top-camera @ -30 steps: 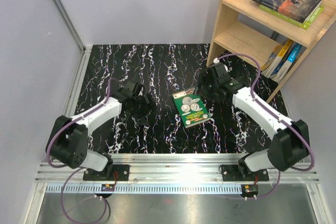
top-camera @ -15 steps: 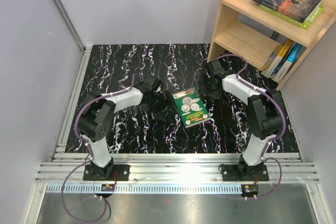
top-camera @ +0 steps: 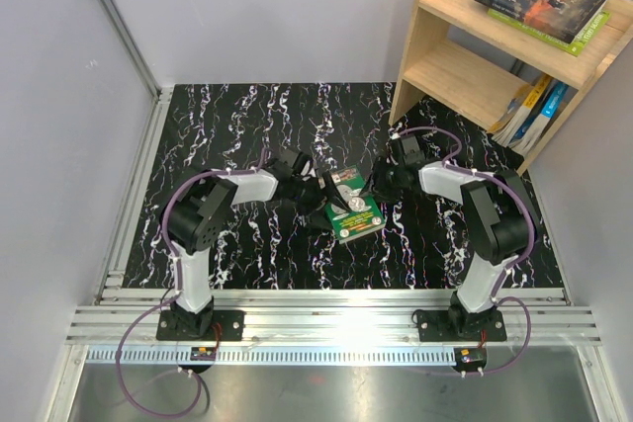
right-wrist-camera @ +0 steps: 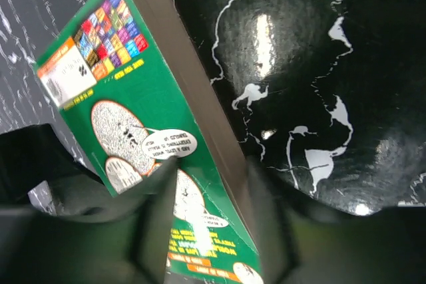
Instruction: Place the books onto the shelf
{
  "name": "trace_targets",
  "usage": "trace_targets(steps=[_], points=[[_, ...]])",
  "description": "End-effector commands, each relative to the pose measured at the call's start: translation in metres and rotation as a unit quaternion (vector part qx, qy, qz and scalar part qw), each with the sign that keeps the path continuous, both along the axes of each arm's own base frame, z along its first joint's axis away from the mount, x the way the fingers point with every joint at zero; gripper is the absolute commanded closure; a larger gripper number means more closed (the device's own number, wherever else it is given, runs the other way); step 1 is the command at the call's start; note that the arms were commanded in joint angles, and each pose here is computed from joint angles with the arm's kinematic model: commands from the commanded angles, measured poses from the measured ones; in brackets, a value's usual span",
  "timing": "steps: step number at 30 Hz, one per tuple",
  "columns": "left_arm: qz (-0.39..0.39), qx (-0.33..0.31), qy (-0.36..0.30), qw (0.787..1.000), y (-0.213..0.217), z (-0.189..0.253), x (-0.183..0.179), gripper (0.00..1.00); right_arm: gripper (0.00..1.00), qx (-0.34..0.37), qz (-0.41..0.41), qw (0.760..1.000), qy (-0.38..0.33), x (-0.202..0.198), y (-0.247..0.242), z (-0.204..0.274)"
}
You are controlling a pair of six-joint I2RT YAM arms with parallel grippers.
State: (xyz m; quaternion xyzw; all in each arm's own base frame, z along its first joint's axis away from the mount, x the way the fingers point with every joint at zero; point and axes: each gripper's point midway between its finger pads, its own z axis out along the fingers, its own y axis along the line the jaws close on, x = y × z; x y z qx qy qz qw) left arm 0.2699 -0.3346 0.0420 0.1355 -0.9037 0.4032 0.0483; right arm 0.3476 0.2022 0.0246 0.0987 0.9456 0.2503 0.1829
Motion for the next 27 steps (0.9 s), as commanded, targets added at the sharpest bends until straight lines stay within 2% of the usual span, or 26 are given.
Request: trace_targets(steps=[1,4,8,9,16,24,25,27], points=[[-0.010,-0.048,0.029,0.998,-0.008,-0.007,-0.011,0.21,0.54,0.041,0.021,0.999,0.022,-0.022,0.015,0.000],[-0.007,-0.068,0.030,0.997,-0.011,-0.007,-0.013,0.21,0.69,0.057,0.027,0.998,0.025,-0.032,0.021,0.007],[-0.002,-0.100,0.012,0.995,-0.016,0.008,-0.007,0.22,0.96,0.098,0.039,0.994,0.015,-0.043,0.037,0.025],[-0.002,-0.109,0.005,0.994,-0.018,0.016,-0.005,0.22,1.00,0.111,0.044,0.993,0.013,-0.049,0.042,0.031],[0.004,-0.145,-0.044,0.988,-0.012,0.063,0.004,0.22,1.00,0.189,0.044,0.981,-0.011,-0.059,0.062,0.078],[0.065,-0.142,-0.037,0.987,0.046,0.049,-0.006,0.21,1.00,0.201,0.055,0.976,-0.065,-0.051,0.063,0.153],[0.064,-0.163,-0.050,0.983,0.047,0.054,-0.003,0.21,1.00,0.203,0.050,0.976,-0.058,-0.051,0.063,0.155],[0.089,-0.183,-0.035,0.978,0.057,0.056,0.001,0.21,1.00,0.214,0.047,0.974,-0.059,-0.053,0.064,0.162]])
